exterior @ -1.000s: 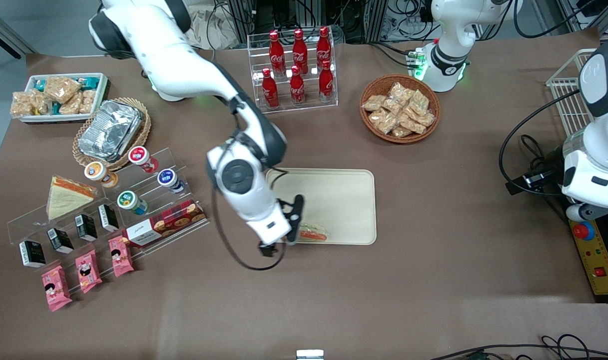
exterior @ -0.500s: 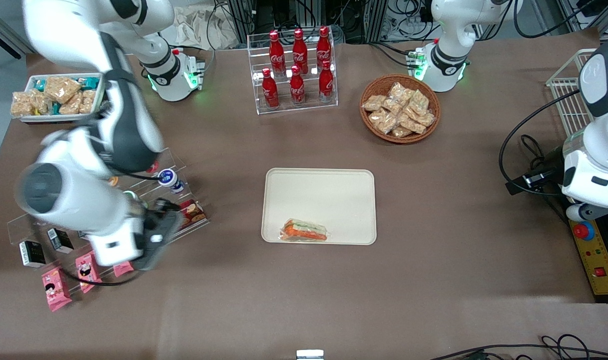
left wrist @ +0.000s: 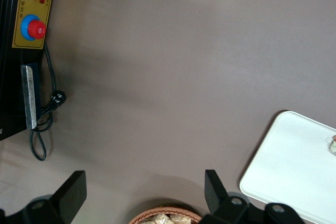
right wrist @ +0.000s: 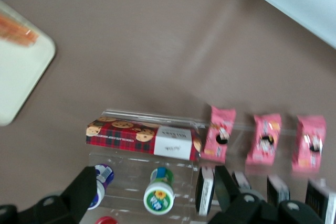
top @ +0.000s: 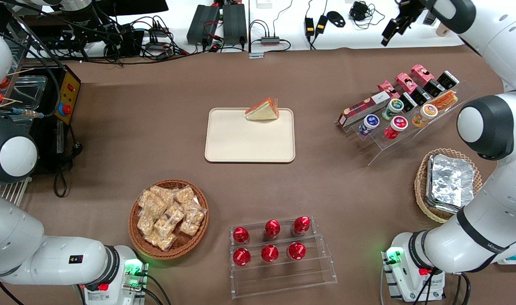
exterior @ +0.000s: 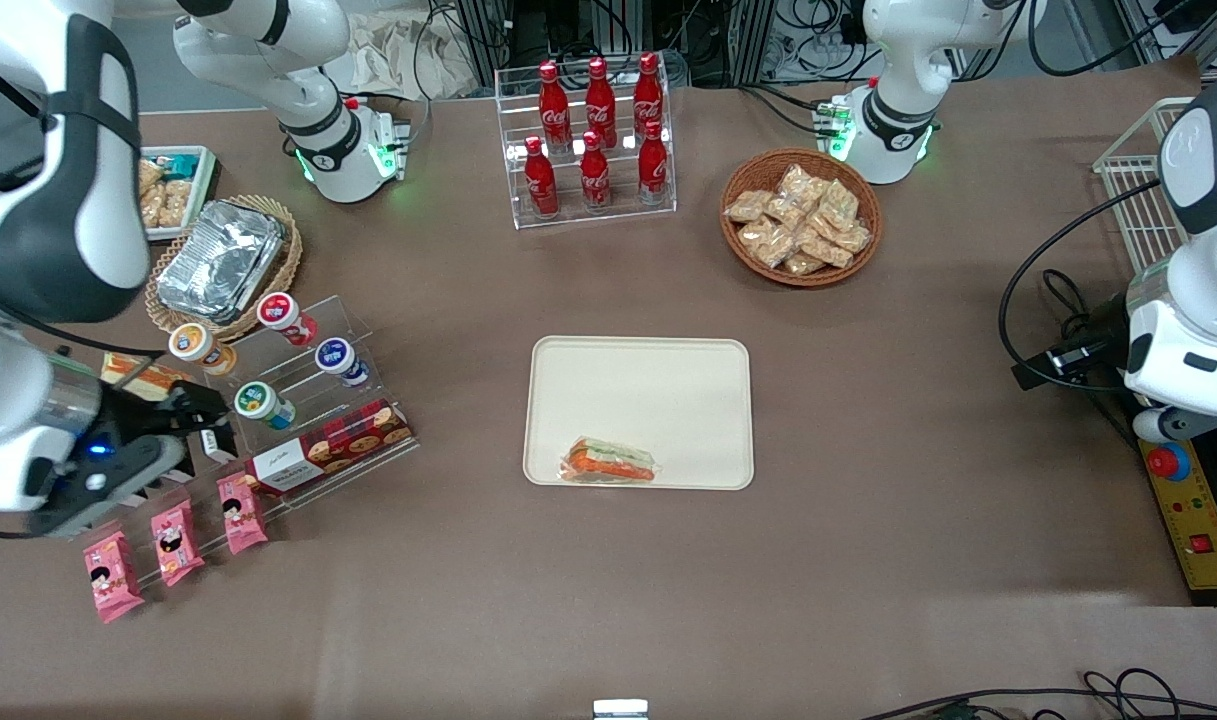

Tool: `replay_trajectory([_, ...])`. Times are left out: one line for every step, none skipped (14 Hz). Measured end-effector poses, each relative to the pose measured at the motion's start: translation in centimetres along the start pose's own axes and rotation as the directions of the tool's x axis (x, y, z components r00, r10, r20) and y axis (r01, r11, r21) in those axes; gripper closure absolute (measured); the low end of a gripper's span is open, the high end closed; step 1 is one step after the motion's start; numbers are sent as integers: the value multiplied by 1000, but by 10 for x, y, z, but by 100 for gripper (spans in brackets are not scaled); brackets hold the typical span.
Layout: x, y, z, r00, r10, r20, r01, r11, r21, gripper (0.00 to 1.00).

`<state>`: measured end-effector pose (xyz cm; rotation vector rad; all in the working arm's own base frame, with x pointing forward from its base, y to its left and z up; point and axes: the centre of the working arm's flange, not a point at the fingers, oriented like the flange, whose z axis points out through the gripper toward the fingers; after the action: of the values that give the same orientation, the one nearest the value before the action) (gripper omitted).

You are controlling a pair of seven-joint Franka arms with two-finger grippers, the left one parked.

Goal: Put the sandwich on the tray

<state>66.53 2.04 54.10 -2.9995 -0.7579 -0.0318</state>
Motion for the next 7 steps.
replay_trajectory([-7,10,-5,997,71,1,-71,997,-7,0])
replay_trajectory([-15,21,-7,993,122,5,-122,992,-13,0])
replay_trajectory([-23,33,-9,987,160,8,-160,987,-21,0])
replay_trajectory([-31,45,-10,981,194,10,-194,981,-29,0])
replay_trajectory([-37,53,-11,973,230,13,-229,973,-35,0])
replay_trajectory([-41,58,-12,963,270,16,-269,962,-37,0])
replay_trajectory([-43,59,-11,949,314,22,-313,949,-36,0])
